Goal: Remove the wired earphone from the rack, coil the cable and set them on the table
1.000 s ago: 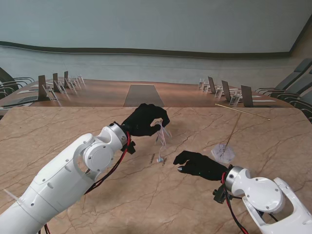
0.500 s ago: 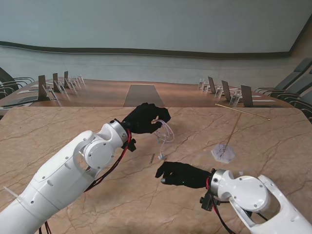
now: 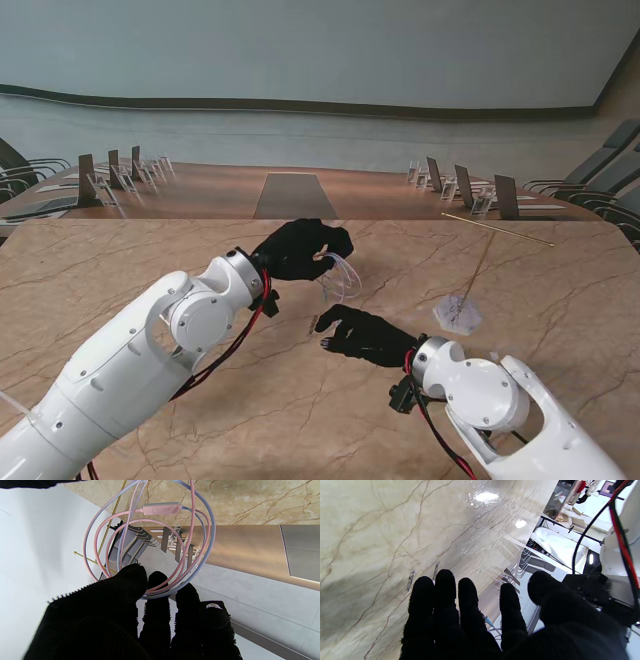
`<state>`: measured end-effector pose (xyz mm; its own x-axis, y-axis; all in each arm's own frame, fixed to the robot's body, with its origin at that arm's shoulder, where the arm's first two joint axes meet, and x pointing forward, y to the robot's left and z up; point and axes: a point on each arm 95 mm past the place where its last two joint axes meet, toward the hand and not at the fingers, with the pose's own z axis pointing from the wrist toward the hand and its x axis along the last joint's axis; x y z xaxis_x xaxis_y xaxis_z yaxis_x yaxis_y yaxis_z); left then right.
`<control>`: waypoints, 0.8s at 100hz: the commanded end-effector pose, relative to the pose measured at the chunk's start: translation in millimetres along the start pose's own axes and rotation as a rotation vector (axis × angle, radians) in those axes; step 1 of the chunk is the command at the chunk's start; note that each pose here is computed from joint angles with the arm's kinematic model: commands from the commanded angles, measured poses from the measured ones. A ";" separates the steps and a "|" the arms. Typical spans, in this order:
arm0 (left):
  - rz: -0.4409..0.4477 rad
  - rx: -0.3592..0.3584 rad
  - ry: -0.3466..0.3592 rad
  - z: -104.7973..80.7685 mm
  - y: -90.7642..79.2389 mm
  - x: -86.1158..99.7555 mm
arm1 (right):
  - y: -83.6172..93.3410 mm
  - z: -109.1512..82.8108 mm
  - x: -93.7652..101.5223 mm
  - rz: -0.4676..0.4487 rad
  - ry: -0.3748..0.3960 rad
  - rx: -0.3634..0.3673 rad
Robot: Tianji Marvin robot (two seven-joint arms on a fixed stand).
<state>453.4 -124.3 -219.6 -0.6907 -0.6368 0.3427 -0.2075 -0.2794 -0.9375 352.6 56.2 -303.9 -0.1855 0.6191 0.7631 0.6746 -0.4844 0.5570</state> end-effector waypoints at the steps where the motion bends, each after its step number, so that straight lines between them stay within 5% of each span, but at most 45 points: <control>1: -0.005 -0.010 0.001 -1.6 3.3 3.4 | 1.6 -0.9 -2.1 -0.019 -0.009 -0.024; 80: -0.028 -0.025 -0.011 -7.0 7.6 11.1 | 10.3 14.5 -17.2 -0.060 -0.074 -0.110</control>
<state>442.9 -126.6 -222.2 -0.6781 -0.6415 0.3586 -0.2395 -0.2684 -0.9331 373.7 48.2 -315.5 -0.1653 0.6877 0.7070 0.5810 -0.5113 0.6332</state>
